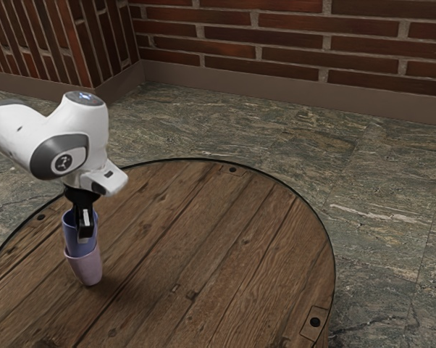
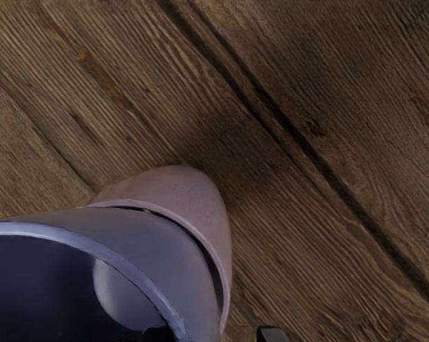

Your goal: Place the right cup onto the left cup

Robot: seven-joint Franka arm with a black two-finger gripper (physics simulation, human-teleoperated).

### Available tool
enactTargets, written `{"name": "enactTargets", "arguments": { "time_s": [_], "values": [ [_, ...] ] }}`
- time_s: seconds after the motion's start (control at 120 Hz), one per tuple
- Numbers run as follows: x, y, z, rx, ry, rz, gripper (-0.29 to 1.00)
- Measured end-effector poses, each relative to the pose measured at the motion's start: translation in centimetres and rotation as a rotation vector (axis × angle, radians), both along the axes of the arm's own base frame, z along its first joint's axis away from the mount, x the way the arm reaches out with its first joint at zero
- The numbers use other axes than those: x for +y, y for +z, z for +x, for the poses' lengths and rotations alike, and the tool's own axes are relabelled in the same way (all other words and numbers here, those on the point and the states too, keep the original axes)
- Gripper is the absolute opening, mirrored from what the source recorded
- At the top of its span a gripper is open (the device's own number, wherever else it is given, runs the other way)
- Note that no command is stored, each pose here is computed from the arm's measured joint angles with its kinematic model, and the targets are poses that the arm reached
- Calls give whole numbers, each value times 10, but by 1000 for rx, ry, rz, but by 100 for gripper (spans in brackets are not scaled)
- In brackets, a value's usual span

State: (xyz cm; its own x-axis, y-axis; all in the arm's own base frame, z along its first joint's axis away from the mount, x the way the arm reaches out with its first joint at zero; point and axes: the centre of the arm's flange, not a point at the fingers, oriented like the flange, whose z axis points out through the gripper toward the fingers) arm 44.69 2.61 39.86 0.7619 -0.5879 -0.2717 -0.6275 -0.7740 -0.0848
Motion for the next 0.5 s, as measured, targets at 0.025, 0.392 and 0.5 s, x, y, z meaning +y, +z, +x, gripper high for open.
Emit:
{"name": "enactTargets", "arguments": {
  "time_s": [0.025, 0.392, 0.5],
  "values": [
    [0, 2, 0, -4, 1, -1, 25],
    [-42, 123, 131, -192, -44, -73, 62],
    [-40, 171, 146, -216, -47, -96, 65]
  ]
}}
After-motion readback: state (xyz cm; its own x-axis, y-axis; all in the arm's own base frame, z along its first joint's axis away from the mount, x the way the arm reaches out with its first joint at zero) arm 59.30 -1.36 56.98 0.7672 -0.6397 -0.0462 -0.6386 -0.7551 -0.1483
